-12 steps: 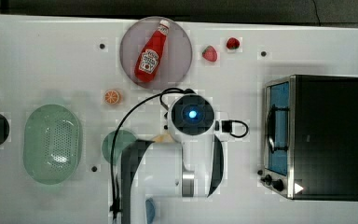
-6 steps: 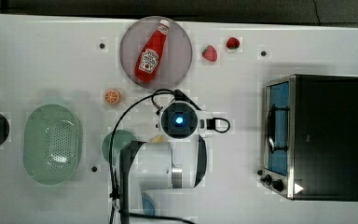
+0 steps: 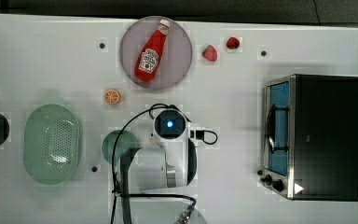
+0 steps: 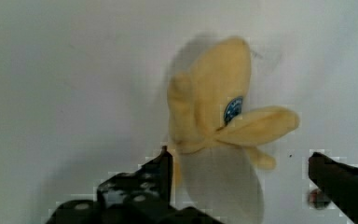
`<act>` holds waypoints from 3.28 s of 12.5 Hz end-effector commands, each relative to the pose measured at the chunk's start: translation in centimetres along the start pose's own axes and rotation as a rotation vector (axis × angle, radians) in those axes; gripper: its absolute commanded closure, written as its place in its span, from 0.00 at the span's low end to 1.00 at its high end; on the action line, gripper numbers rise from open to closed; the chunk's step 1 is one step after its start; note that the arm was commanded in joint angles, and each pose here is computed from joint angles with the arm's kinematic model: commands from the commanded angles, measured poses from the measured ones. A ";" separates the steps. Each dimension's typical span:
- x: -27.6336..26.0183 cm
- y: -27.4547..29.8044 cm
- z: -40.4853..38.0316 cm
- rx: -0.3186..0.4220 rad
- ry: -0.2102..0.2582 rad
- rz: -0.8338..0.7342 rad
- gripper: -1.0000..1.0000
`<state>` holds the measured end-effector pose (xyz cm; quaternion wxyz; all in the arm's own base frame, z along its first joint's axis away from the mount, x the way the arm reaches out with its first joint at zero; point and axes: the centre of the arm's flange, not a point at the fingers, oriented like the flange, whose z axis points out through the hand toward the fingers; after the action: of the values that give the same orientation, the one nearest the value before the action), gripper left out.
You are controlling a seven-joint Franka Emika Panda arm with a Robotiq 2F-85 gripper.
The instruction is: Pick banana from table and place on oven.
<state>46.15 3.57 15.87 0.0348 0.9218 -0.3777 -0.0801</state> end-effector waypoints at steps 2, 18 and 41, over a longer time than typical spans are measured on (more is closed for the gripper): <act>0.8 -1.0 -0.3 0.043 0.028 0.083 0.15; 0.9 -0.6 -21.3 0.215 0.212 0.090 0.75; 25.1 31.1 -32.3 0.022 0.181 -0.085 0.75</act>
<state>47.77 -36.62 44.19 0.0587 0.9161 -0.3944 -0.0423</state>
